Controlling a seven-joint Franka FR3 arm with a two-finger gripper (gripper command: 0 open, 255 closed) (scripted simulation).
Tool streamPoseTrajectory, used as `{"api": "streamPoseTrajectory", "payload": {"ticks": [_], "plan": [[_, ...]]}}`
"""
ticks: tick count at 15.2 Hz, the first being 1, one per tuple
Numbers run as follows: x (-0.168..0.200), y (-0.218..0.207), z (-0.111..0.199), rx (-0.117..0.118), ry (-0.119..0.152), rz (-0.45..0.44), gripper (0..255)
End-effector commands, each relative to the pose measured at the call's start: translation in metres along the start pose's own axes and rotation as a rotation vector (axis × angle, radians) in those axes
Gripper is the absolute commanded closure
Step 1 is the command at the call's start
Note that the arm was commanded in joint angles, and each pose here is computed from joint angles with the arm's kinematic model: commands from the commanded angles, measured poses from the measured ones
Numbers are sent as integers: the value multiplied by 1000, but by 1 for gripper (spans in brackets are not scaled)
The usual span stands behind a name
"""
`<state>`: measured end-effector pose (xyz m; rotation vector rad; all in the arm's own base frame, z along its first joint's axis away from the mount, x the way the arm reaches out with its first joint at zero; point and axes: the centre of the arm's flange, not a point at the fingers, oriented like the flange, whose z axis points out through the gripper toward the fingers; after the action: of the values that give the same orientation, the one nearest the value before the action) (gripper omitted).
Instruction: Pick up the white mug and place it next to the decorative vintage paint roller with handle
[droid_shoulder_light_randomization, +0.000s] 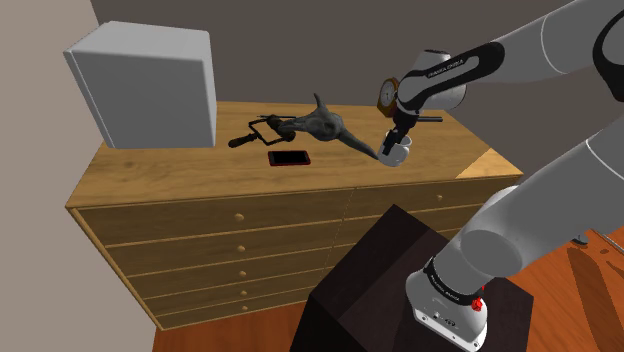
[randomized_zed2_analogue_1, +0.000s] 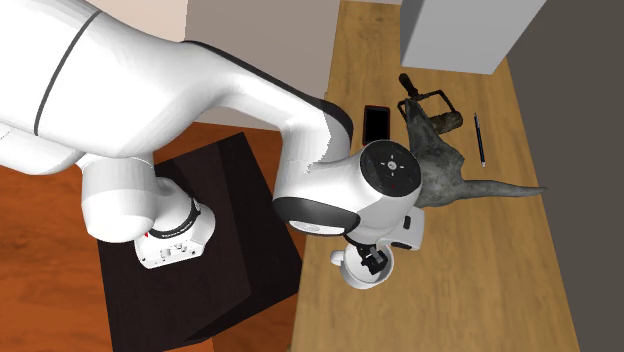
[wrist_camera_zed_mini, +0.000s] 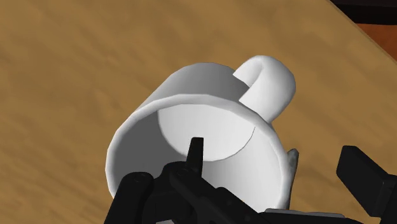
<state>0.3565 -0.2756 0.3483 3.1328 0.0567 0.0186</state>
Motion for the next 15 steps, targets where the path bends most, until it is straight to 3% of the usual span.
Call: {"api": "streamPoseTrajectory", "payload": {"ticks": [1, 4, 5, 15], "plan": [[0, 0, 0, 0, 0, 0, 0], [0, 0, 0, 0, 0, 0, 0], [0, 0, 0, 0, 0, 0, 255], [0, 0, -5, 0, 0, 0, 255]]}}
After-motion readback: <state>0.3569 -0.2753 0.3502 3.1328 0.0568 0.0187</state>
